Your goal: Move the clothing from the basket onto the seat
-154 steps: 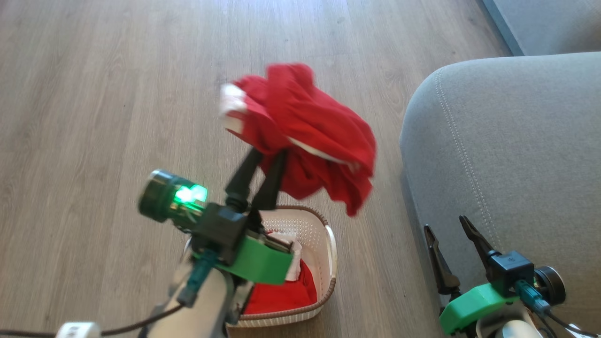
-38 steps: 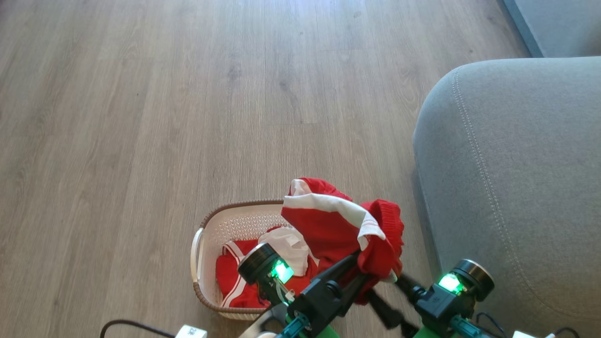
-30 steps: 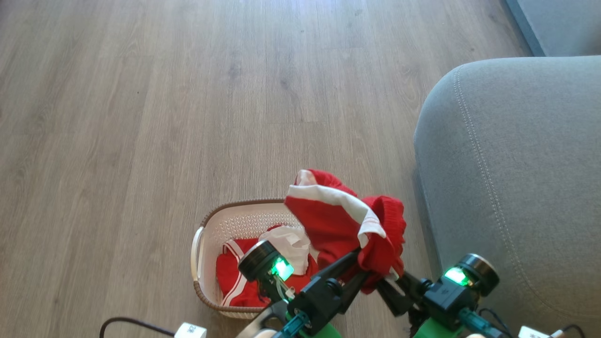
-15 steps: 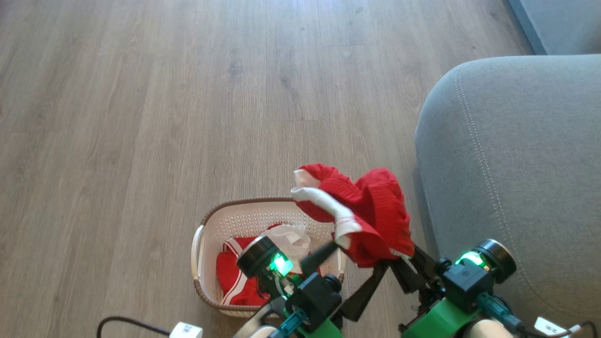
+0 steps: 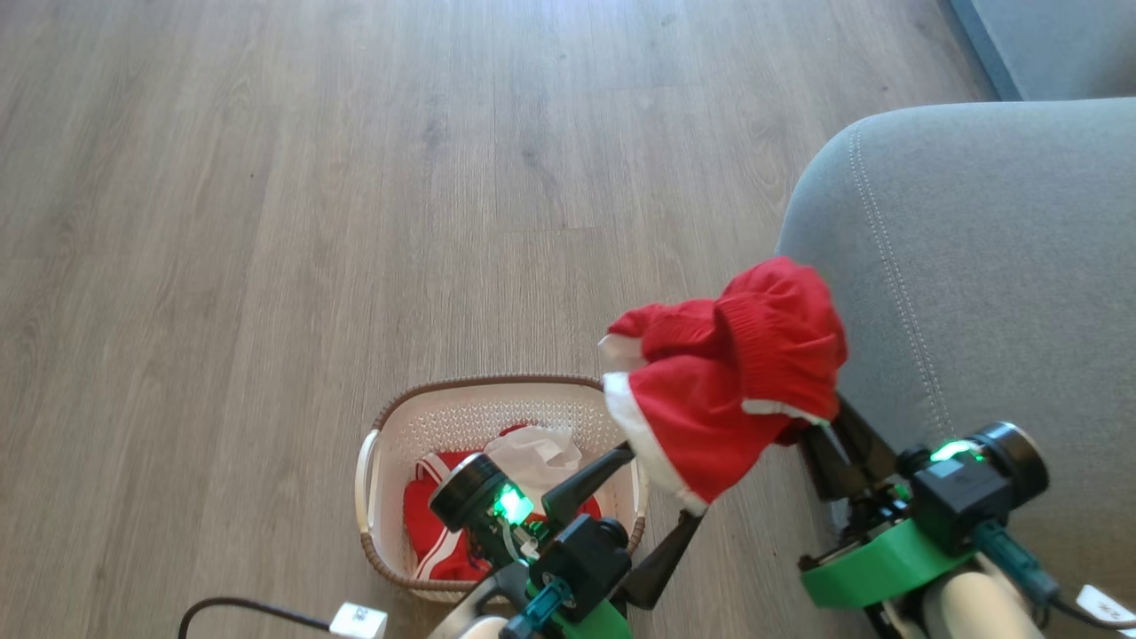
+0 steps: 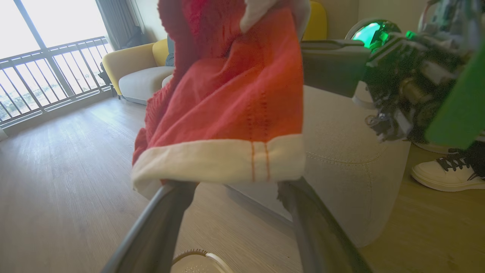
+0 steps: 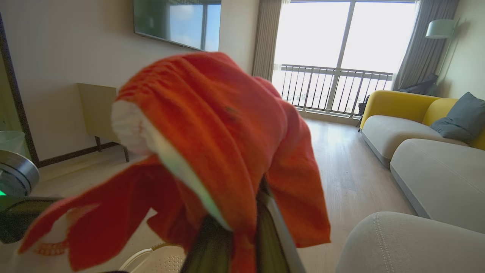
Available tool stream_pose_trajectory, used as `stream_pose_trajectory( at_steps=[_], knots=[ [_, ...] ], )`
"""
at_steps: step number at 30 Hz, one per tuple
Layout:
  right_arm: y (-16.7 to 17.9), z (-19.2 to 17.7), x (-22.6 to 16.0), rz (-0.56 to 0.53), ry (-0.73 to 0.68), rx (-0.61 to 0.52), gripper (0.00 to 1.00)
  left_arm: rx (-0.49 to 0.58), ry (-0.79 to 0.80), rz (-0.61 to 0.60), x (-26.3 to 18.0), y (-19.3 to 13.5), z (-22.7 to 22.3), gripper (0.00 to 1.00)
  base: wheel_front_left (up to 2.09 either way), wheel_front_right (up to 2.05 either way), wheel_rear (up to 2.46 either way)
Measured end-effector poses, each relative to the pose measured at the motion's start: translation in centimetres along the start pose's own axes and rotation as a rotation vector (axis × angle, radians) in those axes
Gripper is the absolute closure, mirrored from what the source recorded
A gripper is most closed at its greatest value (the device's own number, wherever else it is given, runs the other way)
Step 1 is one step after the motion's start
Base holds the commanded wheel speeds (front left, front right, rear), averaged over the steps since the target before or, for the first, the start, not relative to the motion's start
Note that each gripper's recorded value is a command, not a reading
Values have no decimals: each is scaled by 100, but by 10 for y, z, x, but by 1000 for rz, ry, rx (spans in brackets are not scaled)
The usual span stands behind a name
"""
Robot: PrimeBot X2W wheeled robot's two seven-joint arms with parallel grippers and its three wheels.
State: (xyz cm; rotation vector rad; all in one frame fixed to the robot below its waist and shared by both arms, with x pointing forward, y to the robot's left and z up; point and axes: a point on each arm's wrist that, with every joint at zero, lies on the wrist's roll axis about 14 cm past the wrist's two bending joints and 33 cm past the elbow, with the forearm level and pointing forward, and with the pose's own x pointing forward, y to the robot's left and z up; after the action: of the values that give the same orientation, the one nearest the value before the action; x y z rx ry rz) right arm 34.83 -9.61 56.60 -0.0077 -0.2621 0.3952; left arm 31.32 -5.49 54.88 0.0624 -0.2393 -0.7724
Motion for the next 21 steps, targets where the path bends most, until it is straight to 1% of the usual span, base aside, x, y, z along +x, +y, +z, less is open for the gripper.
stream_pose_trajectory(
  at_steps=[4,11,13,15,17,21],
  knots=[
    [-16,5,-2,-44,-11,-25,100,20,11,-9,-1,0,-4,0,0,0,0],
    [-47,19,-4,-113,-44,-81,100,20,31,4,-2,2,-11,0,0,0,0],
    [-58,25,-4,-143,-60,-97,100,6,45,17,-4,4,-15,0,0,0,0],
    [-70,31,-6,-177,-74,-112,100,-39,76,58,-9,12,-25,0,0,0,0],
    [-74,32,-7,-190,-78,-118,100,-61,95,84,-13,18,-31,0,0,0,0],
    [-78,34,-10,-203,-80,-123,100,-76,92,84,-13,22,-31,0,0,0,0]
  ],
)
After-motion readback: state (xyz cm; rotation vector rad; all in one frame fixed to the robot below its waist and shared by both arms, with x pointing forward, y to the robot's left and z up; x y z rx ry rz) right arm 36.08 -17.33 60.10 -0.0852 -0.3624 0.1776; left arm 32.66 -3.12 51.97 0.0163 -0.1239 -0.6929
